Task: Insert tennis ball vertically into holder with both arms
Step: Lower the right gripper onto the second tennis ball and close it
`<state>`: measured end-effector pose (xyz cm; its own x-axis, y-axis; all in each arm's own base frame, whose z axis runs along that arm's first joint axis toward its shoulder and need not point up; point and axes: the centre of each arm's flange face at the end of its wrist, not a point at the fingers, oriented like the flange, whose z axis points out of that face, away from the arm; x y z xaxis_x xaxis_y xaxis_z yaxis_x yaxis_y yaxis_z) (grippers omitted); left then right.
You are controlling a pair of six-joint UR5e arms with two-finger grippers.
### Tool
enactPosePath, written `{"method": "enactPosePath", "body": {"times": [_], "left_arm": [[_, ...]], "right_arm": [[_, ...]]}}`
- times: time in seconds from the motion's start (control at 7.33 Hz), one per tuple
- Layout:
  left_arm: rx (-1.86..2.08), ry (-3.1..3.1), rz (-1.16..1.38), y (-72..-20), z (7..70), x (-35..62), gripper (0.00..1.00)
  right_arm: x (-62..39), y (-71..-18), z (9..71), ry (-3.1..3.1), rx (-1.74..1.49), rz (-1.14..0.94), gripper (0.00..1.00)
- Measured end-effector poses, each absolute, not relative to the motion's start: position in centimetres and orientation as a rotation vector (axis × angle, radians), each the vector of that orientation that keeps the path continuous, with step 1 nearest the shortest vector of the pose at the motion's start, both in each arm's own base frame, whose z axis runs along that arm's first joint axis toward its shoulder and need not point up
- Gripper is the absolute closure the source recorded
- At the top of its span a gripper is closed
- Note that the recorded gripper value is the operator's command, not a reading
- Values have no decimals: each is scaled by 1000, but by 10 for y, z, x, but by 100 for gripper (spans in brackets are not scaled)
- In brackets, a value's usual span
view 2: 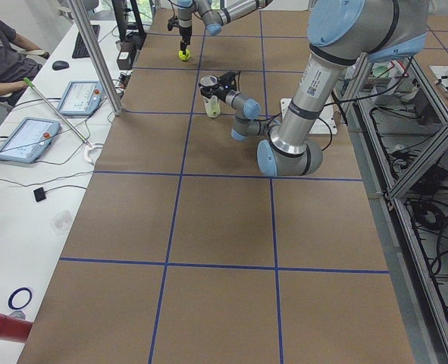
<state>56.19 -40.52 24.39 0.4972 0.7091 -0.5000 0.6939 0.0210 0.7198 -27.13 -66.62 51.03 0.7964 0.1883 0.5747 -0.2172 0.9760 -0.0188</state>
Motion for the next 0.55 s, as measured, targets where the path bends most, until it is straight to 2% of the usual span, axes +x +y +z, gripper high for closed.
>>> {"method": "enactPosePath", "body": {"times": [0.27, 0.41, 0.55], "left_arm": [[1686, 1208, 17, -405, 244, 562, 7], [1686, 1207, 17, -405, 244, 562, 7], [1686, 1208, 16, -405, 244, 562, 7]], "right_arm": [[-279, -668, 512, -600, 52, 212, 3], [-283, -667, 512, -596, 53, 207, 14], [-286, -667, 514, -585, 58, 204, 50]]}}
